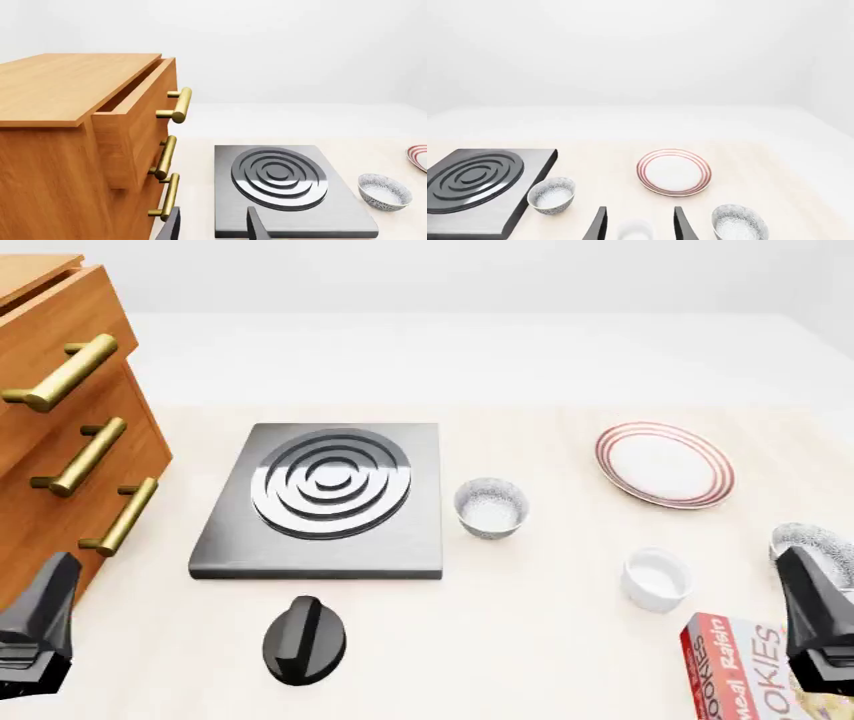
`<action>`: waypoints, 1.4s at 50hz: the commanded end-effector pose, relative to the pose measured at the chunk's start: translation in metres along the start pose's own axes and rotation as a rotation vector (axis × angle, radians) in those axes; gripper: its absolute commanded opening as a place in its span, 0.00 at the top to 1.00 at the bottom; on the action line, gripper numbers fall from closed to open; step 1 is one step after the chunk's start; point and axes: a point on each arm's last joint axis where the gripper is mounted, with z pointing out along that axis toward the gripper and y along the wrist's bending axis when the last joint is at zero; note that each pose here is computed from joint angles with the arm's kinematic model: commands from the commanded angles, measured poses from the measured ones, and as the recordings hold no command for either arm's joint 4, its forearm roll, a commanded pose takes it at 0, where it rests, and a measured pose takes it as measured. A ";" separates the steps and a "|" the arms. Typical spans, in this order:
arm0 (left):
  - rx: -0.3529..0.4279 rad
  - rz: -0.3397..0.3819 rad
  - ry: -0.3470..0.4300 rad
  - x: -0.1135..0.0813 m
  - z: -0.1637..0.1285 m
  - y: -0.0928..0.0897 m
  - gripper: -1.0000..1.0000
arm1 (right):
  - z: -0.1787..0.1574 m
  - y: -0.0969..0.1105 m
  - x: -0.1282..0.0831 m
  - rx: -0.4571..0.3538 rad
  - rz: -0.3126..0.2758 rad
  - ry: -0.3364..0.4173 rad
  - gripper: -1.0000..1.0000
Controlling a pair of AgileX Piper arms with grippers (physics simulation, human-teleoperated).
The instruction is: Pick the akita bowl next to the plate and place it on the plate.
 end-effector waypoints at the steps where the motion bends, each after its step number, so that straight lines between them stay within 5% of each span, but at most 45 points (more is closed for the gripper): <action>1: 0.000 0.000 0.001 -0.001 0.000 0.000 0.00 | -0.002 0.002 -0.021 -0.028 0.016 -0.030 0.00; 7: 0.000 0.000 0.001 -0.001 0.000 0.000 0.00 | 0.005 0.002 -0.030 -0.024 0.046 0.073 0.00; 24: 0.000 0.000 0.001 -0.001 0.000 0.000 0.00 | 0.024 0.004 -0.075 -0.042 -0.003 0.173 0.00; 28: 0.000 0.000 0.001 -0.001 0.000 0.000 0.00 | 0.028 0.005 -0.090 -0.042 0.064 0.196 0.00; 33: 0.000 0.000 0.001 -0.001 0.000 0.000 0.00 | 0.033 0.003 -0.102 -0.024 -0.004 0.232 0.00; 70: 0.000 0.000 0.001 -0.001 0.000 0.000 0.00 | 0.062 -0.008 -0.124 0.085 -0.052 0.379 0.00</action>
